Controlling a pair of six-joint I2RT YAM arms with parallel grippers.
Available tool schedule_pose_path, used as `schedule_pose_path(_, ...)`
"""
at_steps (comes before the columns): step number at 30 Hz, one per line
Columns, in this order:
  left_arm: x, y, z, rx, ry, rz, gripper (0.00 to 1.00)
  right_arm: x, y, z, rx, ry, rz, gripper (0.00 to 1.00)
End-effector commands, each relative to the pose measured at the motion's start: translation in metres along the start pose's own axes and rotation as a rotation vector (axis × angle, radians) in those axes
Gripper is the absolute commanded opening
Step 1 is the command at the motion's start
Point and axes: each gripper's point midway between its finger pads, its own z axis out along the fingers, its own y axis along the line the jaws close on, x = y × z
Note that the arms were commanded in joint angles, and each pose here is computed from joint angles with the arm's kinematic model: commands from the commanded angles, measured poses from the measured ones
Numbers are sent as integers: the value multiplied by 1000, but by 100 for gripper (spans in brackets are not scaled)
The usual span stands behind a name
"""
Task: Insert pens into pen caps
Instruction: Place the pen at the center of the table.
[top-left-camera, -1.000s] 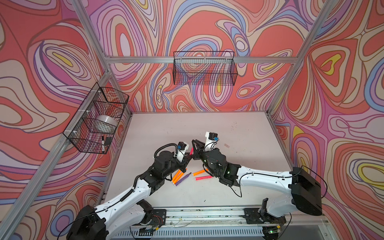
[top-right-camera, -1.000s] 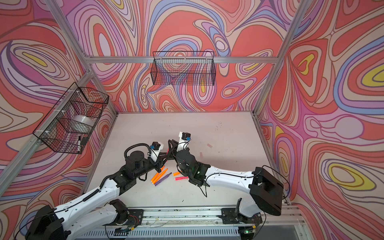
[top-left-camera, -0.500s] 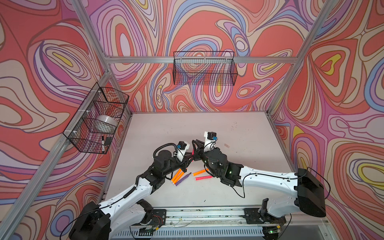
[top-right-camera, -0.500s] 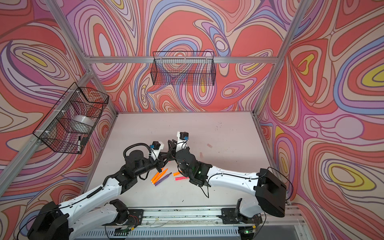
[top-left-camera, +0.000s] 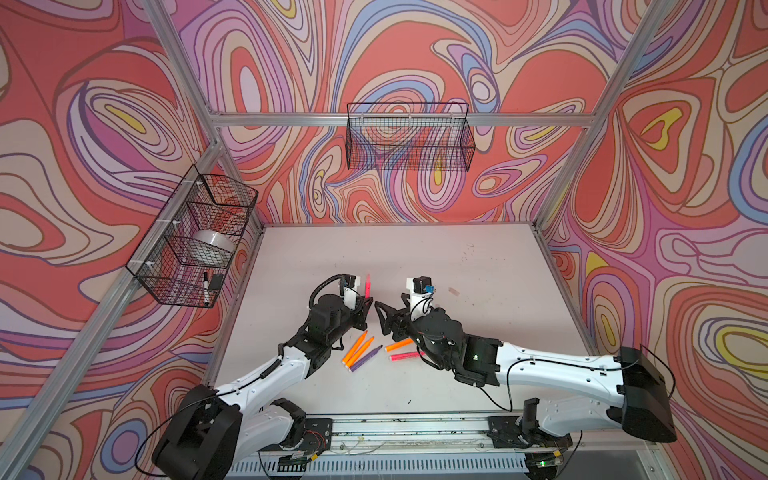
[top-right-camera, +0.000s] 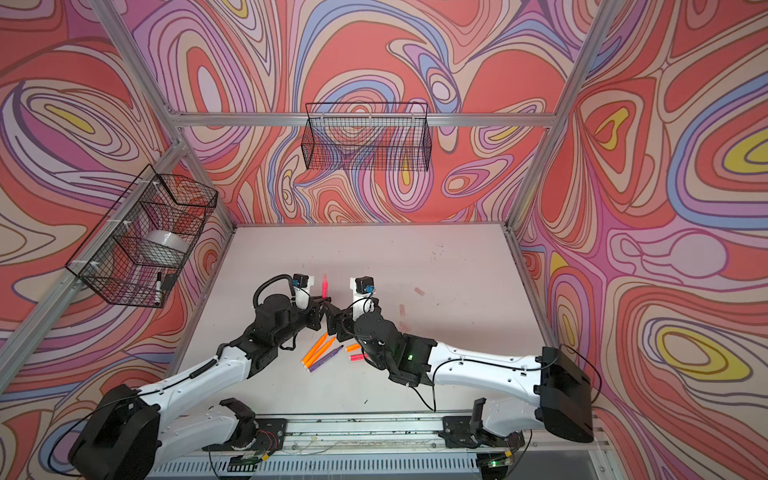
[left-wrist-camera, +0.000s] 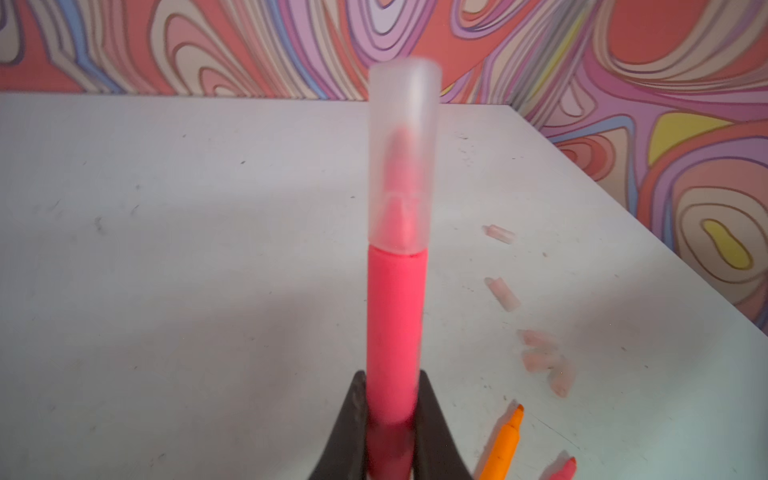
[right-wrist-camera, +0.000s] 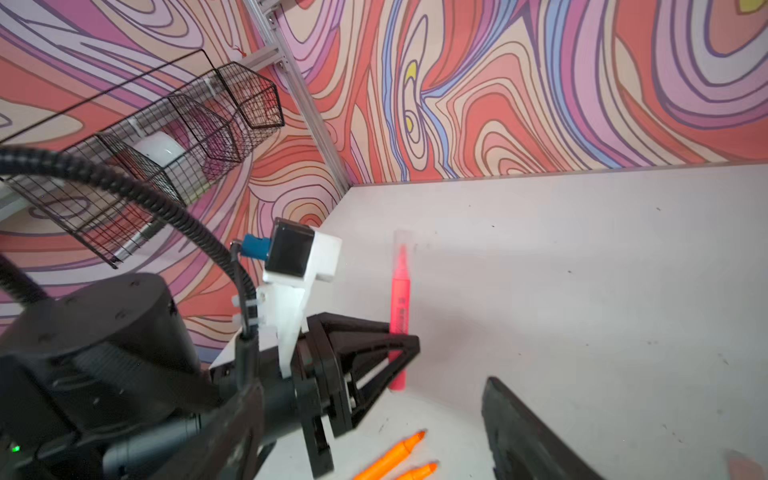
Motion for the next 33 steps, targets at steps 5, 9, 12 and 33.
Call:
schedule_pose_path(5,27,68,26,-227,233,-226,0,25,-47,-6,144,40,-4,87)
schedule_pose_path(9,42,93,31,-380,318,-243,0,31,-57,-4,176,60,-5,87)
schedule_pose_path(12,47,97,37,-414,391,-248,0,35,-63,2,175,81,8,88)
schedule_pose_path(33,79,114,60,-567,601,-243,0,47,-83,14,180,125,53,87)
